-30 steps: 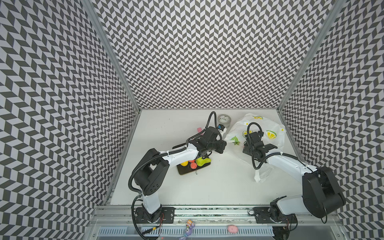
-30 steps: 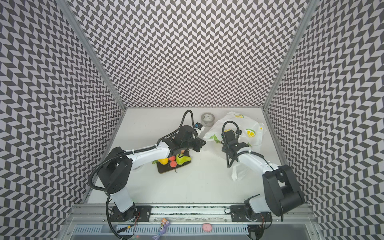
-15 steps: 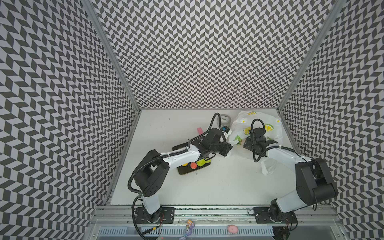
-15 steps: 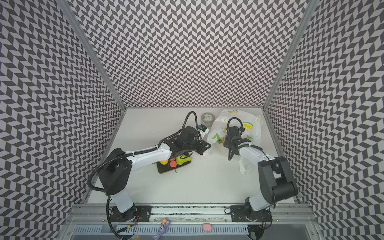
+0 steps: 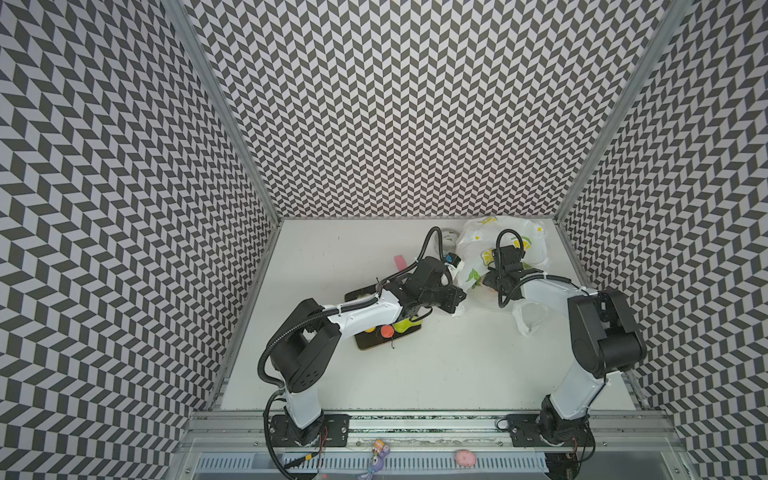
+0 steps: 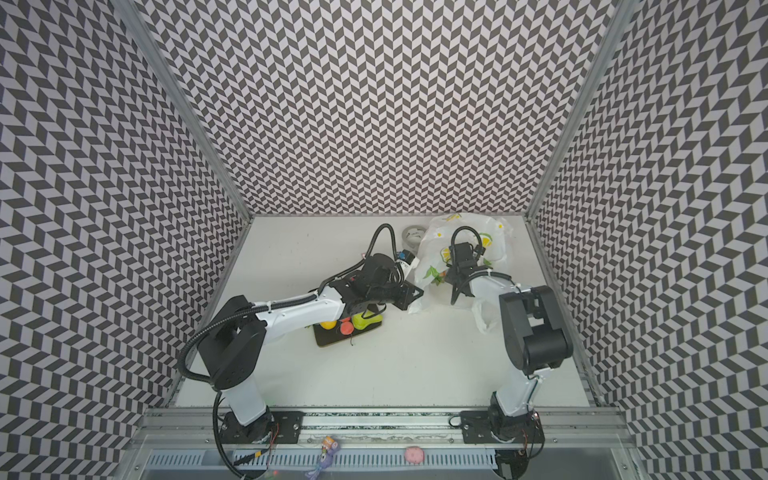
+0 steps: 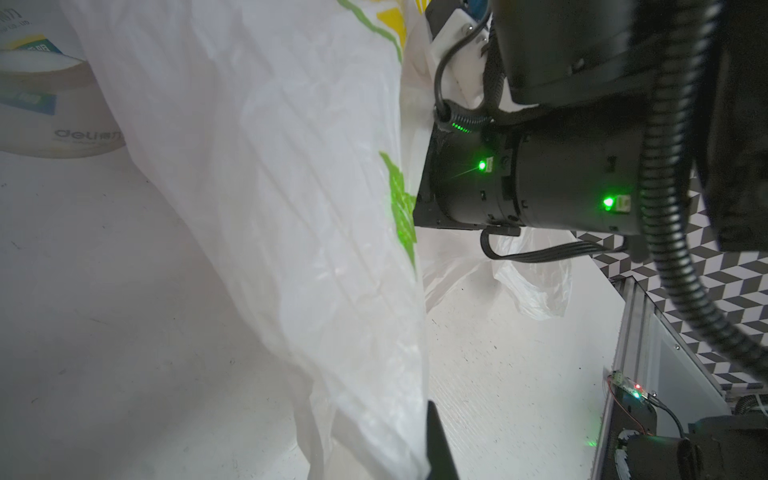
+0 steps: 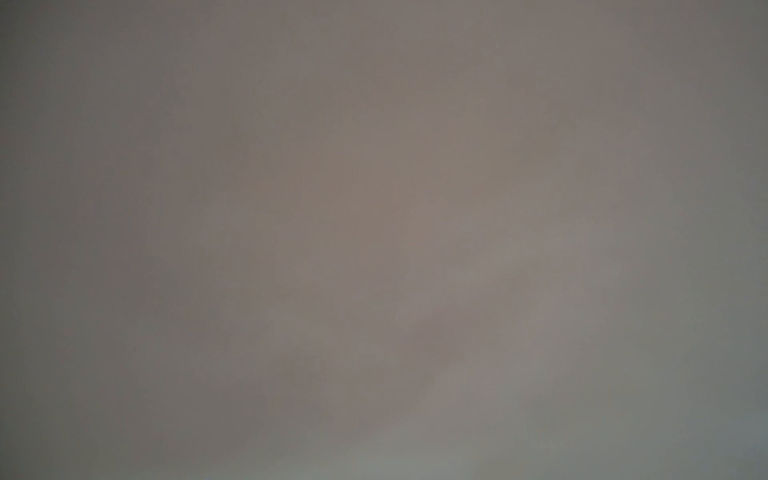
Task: Take the fake fruits out of the plastic bag
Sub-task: 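Push the right gripper deep into the bag toward the red fruits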
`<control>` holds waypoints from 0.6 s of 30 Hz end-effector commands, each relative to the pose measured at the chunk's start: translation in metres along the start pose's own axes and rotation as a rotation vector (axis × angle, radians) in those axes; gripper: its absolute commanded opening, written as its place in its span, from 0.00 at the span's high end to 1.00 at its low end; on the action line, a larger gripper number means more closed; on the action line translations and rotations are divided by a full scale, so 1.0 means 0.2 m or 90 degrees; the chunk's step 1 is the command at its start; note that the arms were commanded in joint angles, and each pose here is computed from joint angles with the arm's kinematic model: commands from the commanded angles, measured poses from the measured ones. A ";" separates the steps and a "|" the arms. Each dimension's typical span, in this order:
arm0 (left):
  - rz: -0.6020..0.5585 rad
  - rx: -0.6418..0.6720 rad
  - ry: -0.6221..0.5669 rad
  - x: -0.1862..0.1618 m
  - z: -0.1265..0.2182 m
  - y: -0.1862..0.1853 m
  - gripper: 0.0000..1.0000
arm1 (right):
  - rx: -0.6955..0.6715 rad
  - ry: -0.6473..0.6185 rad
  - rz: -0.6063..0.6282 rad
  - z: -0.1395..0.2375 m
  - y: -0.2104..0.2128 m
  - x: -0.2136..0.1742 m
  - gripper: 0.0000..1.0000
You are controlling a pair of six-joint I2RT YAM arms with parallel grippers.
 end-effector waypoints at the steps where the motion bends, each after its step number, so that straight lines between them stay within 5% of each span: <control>1: 0.001 -0.003 -0.002 -0.01 -0.01 -0.01 1.00 | 0.005 -0.017 0.004 -0.04 0.03 0.06 0.36; 10: 0.027 0.023 -0.015 0.01 0.01 0.03 1.00 | 0.021 -0.021 0.012 -0.01 0.04 0.08 0.50; 18: 0.044 0.033 -0.040 0.10 0.00 0.07 1.00 | 0.075 -0.040 0.015 0.17 0.04 0.10 0.52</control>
Point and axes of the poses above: each gripper's point midway between its finger pads, its own z axis back along the fingers, its own y axis along the line the jaws close on, x = y × z, the point moved 4 cm from there along z, back along the fingers, and after that the axes turned 8 degrees about z, right-handed, at the moved point
